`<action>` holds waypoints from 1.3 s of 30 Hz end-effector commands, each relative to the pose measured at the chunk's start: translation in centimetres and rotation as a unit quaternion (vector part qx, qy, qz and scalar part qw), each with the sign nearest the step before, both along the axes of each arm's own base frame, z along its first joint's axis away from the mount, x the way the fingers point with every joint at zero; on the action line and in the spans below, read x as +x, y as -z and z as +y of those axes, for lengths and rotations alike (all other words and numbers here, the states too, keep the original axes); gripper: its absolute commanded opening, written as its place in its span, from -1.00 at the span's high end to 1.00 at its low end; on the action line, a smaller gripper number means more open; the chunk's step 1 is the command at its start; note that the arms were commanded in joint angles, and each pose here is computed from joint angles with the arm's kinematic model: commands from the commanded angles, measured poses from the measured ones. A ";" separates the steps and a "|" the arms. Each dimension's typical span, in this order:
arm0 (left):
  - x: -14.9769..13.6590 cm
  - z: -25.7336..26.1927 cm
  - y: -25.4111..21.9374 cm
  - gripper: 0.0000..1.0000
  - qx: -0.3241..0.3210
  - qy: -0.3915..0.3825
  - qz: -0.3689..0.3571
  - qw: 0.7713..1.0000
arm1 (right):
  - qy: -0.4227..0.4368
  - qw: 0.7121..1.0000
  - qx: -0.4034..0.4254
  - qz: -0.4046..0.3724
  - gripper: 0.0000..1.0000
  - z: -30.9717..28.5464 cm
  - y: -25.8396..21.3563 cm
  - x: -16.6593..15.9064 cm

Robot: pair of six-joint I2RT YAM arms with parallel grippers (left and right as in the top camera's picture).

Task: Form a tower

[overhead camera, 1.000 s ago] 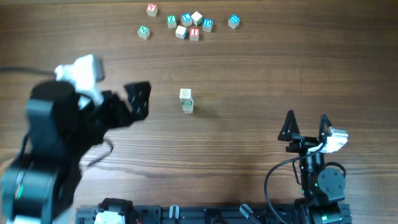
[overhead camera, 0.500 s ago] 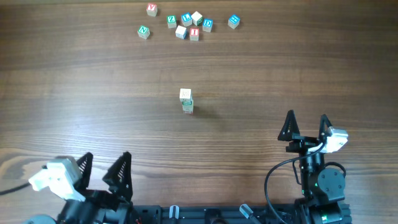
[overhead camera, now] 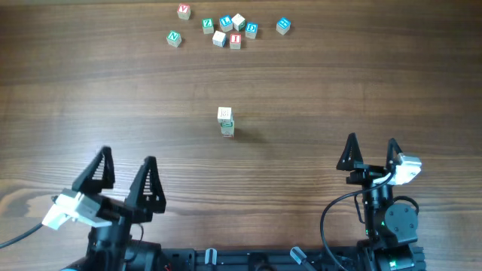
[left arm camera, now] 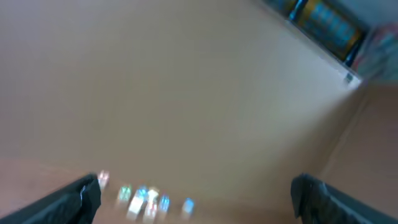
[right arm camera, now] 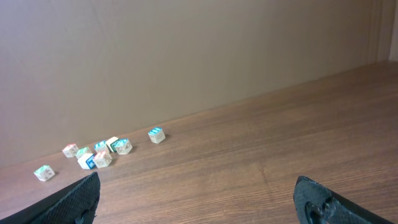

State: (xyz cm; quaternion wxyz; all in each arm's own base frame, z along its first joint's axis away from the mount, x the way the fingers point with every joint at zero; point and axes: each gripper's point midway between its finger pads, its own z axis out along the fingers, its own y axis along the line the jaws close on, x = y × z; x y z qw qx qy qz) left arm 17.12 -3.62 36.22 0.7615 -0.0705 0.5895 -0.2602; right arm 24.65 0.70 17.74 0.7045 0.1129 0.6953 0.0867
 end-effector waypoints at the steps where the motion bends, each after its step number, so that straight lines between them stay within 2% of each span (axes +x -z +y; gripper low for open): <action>1: 1.2 -0.1 0.3 -1.00 -0.004 -0.005 -0.052 0.999 | 0.007 1.000 -0.008 -0.004 -0.99 -0.3 -0.2 0.0; 6: 1.4 -0.2 0.4 -1.00 -0.020 -0.006 -0.145 0.989 | 0.007 1.000 -0.008 -0.004 -0.99 -0.3 -0.2 0.0; 10: 2.0 -0.2 2.3 -1.00 -0.023 -0.010 -0.155 0.988 | 0.007 1.000 -0.008 -0.004 -0.99 -0.3 -0.2 0.0; 21: 5.1 -0.3 8.8 -1.00 -0.007 -0.021 -0.059 0.998 | 0.007 1.000 -0.008 -0.004 -0.99 -0.3 -0.2 0.0; 27: 7.0 -0.3 15.3 -1.00 0.019 -0.030 0.078 0.996 | 0.007 1.000 -0.008 -0.004 -0.99 -0.3 -0.2 0.0; 33: 7.2 0.1 20.4 -1.00 0.040 -0.043 0.179 0.982 | 0.007 1.000 -0.008 -0.004 -1.00 -0.3 -0.2 0.0; 39: 7.2 -0.1 20.4 -1.00 0.053 -0.040 0.176 0.982 | 0.007 1.000 -0.008 -0.004 -0.99 -0.3 -0.2 0.0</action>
